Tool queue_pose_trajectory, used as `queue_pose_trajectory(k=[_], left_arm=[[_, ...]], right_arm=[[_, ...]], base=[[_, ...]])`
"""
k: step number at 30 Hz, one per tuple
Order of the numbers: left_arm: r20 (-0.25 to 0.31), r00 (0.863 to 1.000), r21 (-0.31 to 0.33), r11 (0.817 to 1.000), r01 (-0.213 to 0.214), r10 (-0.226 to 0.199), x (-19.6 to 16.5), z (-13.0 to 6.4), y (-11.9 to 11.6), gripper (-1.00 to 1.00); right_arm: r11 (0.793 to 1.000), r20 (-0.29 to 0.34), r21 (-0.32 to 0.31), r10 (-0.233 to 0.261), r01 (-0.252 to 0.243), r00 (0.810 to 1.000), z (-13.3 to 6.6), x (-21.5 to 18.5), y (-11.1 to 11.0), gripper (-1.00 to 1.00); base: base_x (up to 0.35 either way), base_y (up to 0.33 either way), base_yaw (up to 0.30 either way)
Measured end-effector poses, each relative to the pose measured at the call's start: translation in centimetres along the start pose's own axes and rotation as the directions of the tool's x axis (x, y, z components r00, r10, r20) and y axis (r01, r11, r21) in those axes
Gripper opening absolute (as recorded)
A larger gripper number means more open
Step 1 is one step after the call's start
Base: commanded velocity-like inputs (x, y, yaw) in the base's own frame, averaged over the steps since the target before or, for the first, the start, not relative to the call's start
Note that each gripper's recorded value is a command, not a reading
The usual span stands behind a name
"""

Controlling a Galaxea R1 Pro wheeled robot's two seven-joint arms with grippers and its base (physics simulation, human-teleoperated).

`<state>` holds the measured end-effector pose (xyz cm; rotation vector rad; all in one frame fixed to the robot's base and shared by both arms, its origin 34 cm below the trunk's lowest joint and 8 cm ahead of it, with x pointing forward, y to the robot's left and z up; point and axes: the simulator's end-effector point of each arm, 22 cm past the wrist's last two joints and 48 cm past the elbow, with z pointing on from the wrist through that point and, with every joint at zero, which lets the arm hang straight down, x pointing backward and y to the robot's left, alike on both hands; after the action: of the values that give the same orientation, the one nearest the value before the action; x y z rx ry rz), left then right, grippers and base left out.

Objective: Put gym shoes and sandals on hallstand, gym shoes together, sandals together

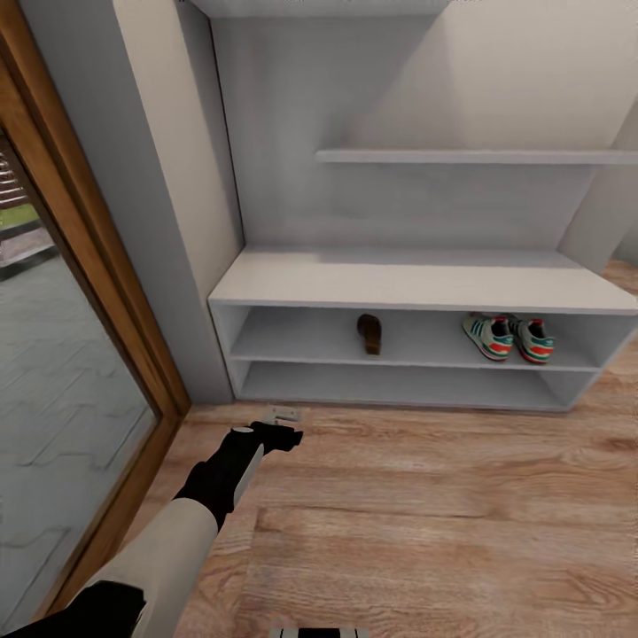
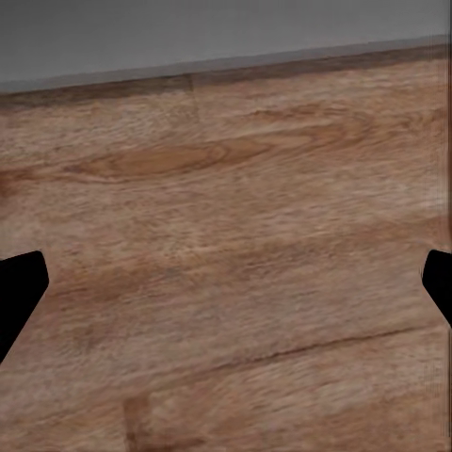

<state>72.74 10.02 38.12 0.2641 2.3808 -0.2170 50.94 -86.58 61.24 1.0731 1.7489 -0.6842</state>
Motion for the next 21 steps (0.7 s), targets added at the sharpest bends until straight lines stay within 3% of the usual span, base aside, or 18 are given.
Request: queue_pose_trajectory(k=[9,17,21], left_arm=[[0.001,1.000,0.000,1.000,0.001,-0.001,-0.03,-0.04,0.00,1.00],[0.001,1.000,0.001,1.000,0.004,-0.004,-0.04,-0.04,-0.02,1.00],[0.031,0.999,-0.001,1.000,0.014,-0.014,-0.59,-0.07,0.57,1.00]], right_arm=[[1.000,0.000,0.000,0.000,0.000,1.000,-0.02,-0.03,-0.02,-1.00],[1.000,0.000,0.002,-0.003,0.003,1.000,-0.02,-0.02,-0.04,-1.00],[0.998,0.001,0.024,-0.053,0.053,0.999,-0.02,-0.02,-0.49,-1.00]], base=[[-0.061,0.001,0.000],[-0.001,0.111,0.000],[0.000,0.011,0.000]])
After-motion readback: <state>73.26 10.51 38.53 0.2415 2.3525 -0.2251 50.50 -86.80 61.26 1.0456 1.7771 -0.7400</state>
